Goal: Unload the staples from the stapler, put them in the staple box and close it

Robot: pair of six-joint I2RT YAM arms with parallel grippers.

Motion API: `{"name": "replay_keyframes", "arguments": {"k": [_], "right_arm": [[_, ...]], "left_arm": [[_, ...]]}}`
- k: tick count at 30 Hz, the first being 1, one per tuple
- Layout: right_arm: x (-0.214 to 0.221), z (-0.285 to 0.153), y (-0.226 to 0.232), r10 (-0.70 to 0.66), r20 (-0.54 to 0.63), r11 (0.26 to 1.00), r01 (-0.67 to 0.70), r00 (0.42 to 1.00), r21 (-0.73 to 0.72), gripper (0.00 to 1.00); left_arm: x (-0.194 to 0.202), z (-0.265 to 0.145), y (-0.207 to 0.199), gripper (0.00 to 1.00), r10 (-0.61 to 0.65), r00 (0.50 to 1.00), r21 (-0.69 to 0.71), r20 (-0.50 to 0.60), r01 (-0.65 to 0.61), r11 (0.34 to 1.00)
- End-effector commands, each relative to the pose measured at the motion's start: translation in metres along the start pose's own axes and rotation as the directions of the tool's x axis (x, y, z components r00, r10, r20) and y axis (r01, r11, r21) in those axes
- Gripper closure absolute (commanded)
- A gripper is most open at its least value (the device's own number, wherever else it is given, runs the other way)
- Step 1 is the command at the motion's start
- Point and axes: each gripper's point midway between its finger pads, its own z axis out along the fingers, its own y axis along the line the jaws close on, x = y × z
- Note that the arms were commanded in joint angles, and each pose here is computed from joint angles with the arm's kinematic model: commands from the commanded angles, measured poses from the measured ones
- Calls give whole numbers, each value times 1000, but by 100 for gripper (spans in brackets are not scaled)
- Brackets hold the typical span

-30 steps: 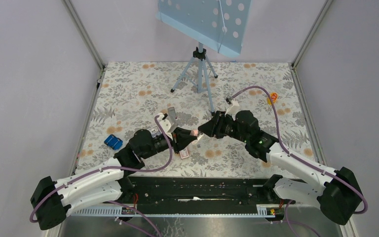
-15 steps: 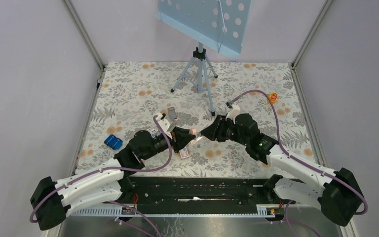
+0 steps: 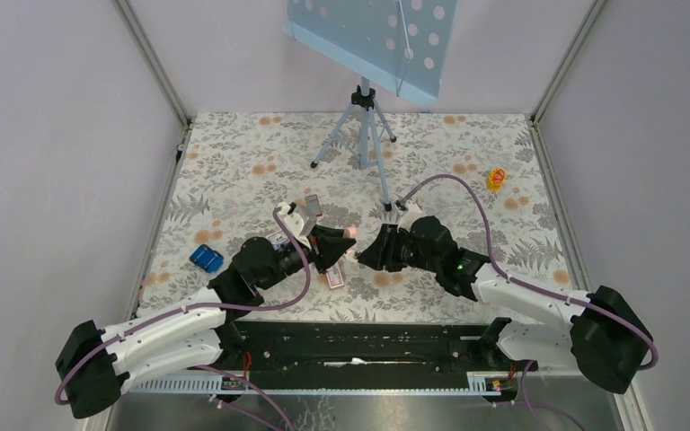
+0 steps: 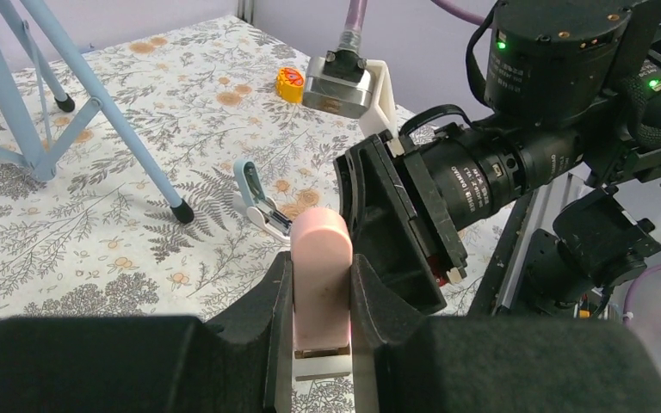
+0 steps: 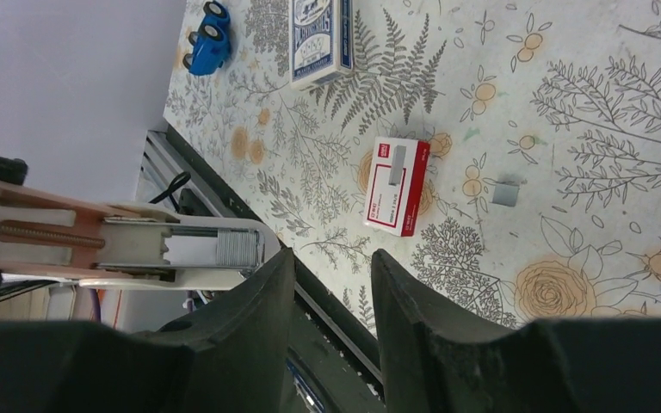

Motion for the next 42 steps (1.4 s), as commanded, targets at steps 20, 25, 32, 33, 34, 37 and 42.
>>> {"name": "replay_keyframes", "arguments": {"k": [20, 25, 32, 33, 34, 37, 42], "right_arm": [[-41, -78, -82, -133, 259, 866, -15, 957, 501, 46], [-38, -87, -89, -104, 301, 860, -66, 948, 507, 46], [-33, -101, -97, -101, 315, 845, -85, 944, 527, 45], [-33, -103, -97, -101, 317, 844, -87, 943, 529, 45], [-32, -104, -99, -102, 320, 842, -89, 942, 532, 44], [-32, -107, -100, -102, 330, 842, -95, 938, 531, 43], [-30, -107, -102, -100, 327, 841, -96, 940, 532, 42]], "left_arm": [[53, 28, 33, 100, 9, 901, -142, -433, -78, 987], [82, 44, 32, 100, 42, 751, -66, -658, -113, 991], [120, 47, 37, 100, 35, 551, -28, -834, -106, 994], [123, 47, 37, 100, 30, 532, -30, -846, -103, 994], [127, 47, 38, 100, 24, 516, -32, -856, -100, 994], [135, 46, 38, 100, 42, 475, -6, -879, -98, 995], [142, 45, 41, 100, 41, 432, -3, -901, -102, 995]]}}
